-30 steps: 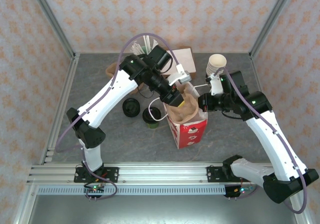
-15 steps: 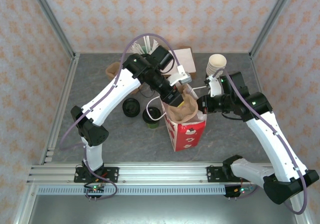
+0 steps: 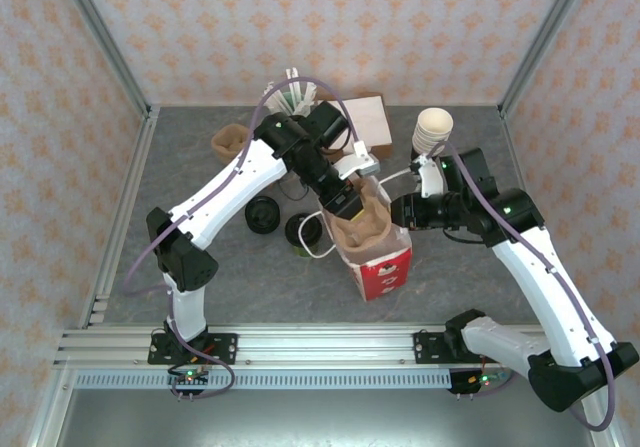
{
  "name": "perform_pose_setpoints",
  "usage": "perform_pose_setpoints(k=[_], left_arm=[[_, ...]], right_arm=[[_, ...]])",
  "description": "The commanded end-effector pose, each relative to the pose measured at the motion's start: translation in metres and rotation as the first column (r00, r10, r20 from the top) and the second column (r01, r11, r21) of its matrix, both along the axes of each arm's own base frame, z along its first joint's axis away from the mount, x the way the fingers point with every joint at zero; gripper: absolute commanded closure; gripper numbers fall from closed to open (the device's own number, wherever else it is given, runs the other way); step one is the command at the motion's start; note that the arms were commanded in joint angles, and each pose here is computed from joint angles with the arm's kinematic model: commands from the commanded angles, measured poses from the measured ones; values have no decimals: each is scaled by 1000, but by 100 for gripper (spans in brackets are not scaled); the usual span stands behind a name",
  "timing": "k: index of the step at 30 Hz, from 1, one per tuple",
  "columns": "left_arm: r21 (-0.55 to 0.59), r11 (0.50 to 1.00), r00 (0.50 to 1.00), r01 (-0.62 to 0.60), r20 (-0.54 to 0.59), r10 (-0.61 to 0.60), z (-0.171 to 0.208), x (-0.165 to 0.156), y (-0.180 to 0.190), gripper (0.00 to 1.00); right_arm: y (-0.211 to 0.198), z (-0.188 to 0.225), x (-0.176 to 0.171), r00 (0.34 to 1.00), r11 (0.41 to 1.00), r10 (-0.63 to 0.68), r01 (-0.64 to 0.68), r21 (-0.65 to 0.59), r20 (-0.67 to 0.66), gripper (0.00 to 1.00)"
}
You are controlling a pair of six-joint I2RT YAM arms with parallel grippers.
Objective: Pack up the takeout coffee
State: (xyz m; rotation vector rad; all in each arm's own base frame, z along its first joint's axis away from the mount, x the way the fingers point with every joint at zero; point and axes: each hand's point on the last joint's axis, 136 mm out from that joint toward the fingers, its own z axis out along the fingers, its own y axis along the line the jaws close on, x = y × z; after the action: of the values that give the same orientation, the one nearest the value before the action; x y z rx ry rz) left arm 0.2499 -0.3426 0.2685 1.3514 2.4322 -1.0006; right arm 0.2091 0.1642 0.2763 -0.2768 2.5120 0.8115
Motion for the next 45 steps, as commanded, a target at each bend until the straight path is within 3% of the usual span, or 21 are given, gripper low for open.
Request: perform_pose_setpoints(k=[1, 16, 29, 38, 45], left_arm=[[8, 1000, 1000, 6, 22, -7, -5, 2, -2, 64], [102, 984, 988, -148, 67, 141, -21, 25, -13, 63], [64, 967, 968, -249, 39, 247, -2, 31, -22, 63], [93, 895, 898, -437, -21, 440, -7, 41, -21, 63], [121, 867, 875, -484, 44, 482, -8, 39, -22, 63]], right_arm=[[-6, 1, 7, 998, 999, -51, 52, -15, 28, 69], [-31, 21, 3, 981, 980, -189, 192, -61, 43, 47], [-55, 9, -20, 960, 954, -280, 279, -113, 5, 44], [-64, 0, -28, 943, 936, -333, 329, -124, -17, 43], [-66, -14, -27, 923, 919, -382, 374, -126, -49, 44]])
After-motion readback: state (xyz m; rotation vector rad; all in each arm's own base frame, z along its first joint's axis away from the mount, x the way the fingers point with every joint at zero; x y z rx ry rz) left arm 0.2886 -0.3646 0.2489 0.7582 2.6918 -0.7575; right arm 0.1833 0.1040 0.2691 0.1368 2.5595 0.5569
